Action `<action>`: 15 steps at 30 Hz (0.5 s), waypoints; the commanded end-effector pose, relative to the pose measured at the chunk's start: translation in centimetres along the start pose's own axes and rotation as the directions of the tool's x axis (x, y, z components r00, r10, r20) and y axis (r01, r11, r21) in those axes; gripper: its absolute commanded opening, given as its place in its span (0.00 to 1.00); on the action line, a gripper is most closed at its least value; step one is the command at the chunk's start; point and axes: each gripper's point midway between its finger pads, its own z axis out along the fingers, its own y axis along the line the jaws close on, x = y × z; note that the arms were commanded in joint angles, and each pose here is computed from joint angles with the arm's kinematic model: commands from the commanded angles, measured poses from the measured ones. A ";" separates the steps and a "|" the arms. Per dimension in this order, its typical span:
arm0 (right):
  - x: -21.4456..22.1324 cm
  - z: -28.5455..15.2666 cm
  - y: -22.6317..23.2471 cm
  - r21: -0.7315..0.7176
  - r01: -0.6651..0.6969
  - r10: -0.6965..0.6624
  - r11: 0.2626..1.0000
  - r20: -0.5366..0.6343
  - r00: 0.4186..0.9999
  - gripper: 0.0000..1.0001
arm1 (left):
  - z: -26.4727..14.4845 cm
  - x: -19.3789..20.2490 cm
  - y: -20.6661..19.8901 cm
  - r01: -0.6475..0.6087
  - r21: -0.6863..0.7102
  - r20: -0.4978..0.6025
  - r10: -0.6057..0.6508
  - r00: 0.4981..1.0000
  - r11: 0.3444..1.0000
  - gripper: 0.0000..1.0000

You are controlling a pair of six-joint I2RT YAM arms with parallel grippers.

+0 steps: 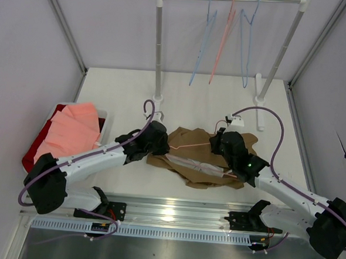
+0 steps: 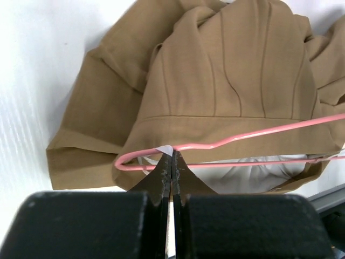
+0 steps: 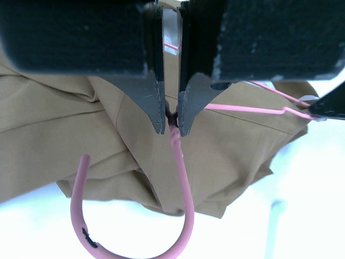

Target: Place the skirt on the hanger

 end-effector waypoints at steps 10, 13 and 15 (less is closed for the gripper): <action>-7.2 -1.7 4.4 -0.105 -0.026 0.041 0.994 0.140 0.989 0.00 | -1.8 -3.4 -6.2 -0.076 0.170 0.060 0.067 0.996 0.982 0.00; -8.2 -2.1 4.9 -0.112 -0.013 0.030 0.994 0.157 0.987 0.00 | -2.6 -4.1 -7.0 -0.086 0.193 0.079 0.072 0.994 0.977 0.00; -9.1 -2.4 5.5 -0.119 0.005 0.016 0.993 0.171 0.985 0.00 | -3.0 -4.6 -7.4 -0.099 0.199 0.085 0.084 0.993 0.975 0.00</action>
